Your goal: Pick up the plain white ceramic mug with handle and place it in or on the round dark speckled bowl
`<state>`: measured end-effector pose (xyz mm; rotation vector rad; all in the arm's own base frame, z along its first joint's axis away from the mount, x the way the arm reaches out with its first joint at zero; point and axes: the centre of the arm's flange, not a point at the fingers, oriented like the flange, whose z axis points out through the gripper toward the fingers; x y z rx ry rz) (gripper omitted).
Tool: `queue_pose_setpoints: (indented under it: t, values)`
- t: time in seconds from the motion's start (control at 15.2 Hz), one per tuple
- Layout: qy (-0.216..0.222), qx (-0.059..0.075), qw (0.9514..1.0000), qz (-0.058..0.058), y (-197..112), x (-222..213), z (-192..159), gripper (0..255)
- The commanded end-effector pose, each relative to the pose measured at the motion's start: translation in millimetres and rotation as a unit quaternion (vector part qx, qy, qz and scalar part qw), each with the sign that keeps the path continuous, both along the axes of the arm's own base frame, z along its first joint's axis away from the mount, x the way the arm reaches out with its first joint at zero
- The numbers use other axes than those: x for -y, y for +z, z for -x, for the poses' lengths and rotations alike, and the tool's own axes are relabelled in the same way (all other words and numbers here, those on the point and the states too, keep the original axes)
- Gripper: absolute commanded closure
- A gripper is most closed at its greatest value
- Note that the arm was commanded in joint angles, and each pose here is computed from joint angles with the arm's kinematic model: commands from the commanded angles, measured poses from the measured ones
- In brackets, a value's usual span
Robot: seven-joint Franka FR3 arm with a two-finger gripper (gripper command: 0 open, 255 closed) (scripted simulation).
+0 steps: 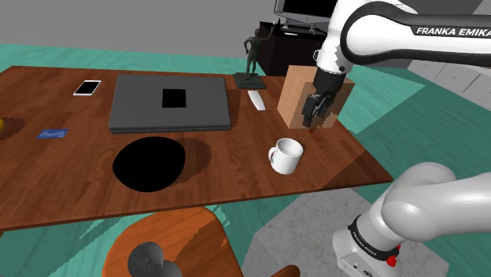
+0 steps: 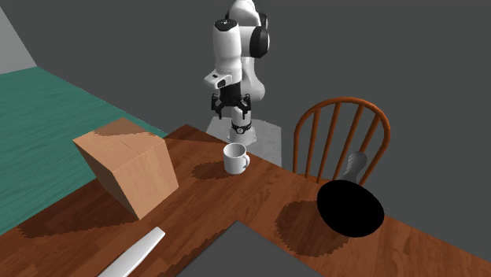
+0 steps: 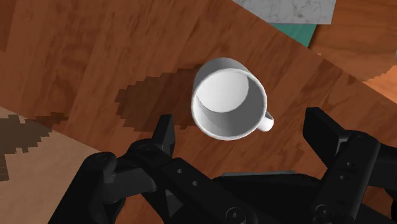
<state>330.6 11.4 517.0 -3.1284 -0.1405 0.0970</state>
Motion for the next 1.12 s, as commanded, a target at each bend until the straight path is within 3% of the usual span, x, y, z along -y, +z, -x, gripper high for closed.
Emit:
queue_pose_setpoints:
  t: [0.0, 0.53, 1.06]
  values:
    - [-0.001, 0.002, 1.0000, 0.000, -27, 5, -5, 0]
    - [-0.005, 0.004, 1.0000, 0.000, -124, 32, -37, 0]
    - [-0.006, 0.004, 1.0000, 0.000, -167, 33, -37, 0]
